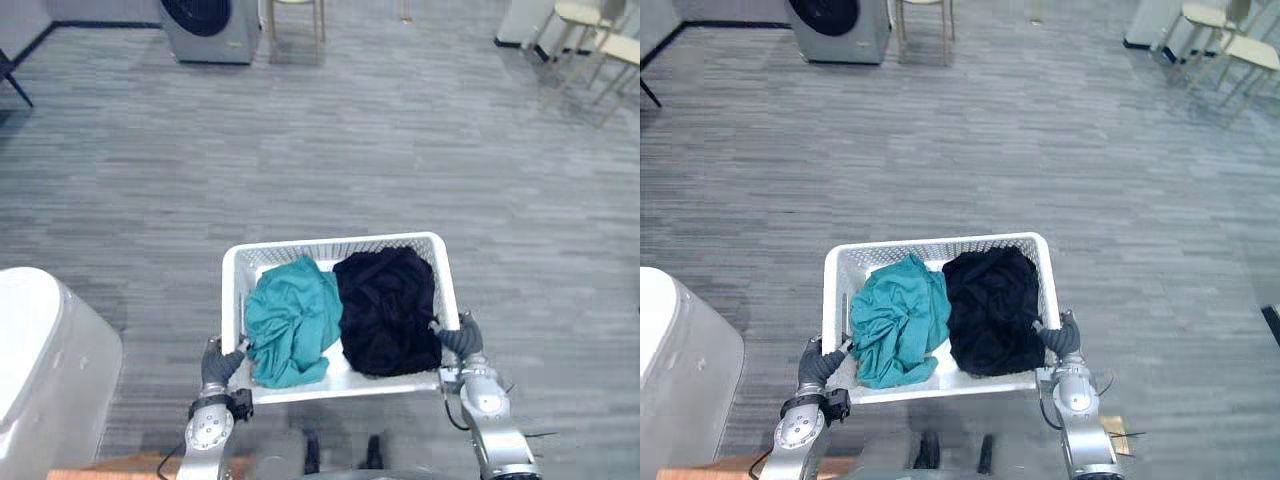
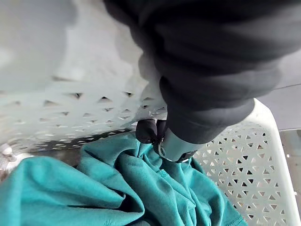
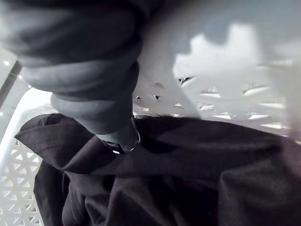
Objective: Pick up the laundry basket with both hands and put the clothes into the washing machine.
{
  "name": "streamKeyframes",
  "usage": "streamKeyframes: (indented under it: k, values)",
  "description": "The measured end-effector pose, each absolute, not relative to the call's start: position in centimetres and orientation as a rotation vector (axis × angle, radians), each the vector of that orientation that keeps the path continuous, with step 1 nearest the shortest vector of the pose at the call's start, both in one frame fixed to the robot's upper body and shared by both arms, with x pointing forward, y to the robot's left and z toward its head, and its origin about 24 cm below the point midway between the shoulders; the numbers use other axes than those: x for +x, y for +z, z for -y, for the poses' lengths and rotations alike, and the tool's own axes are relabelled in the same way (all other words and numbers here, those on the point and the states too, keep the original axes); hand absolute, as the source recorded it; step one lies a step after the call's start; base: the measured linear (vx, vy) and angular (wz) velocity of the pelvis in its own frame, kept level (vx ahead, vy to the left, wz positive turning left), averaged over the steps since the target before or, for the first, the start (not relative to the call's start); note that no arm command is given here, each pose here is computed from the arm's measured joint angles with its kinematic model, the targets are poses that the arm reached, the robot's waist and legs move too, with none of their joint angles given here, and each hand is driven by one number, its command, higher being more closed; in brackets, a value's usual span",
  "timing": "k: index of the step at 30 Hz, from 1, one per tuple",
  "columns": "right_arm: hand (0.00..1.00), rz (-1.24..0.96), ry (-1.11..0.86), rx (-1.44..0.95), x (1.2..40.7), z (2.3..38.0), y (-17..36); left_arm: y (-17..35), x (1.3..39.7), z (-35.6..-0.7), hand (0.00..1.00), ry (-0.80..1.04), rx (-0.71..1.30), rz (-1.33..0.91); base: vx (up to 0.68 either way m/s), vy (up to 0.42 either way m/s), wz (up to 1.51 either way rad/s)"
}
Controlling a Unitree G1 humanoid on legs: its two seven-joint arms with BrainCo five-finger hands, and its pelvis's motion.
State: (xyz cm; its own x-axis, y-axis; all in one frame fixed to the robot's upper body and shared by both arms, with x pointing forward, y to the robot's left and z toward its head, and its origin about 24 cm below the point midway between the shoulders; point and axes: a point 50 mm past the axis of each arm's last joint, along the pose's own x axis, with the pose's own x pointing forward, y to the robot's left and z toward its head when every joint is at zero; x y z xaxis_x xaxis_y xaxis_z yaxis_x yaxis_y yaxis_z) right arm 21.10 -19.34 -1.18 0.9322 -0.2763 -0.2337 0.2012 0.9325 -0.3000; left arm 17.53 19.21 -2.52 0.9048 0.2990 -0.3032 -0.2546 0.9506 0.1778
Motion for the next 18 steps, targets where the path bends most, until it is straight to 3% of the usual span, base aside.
streamKeyframes:
  k: [8, 18]
  values:
    - [1.00, -0.310, -0.300, -0.285, 20.0, 20.8, -1.6, -3.0, 18.3, -17.8, 1.00, 0.227, 0.147, -0.345, 0.62, -0.166, 0.41]
    - [1.00, -0.158, -0.302, -0.309, 20.4, 20.8, 2.1, -2.4, 17.9, -17.2, 1.00, 0.252, 0.058, -0.312, 0.65, -0.109, -0.15]
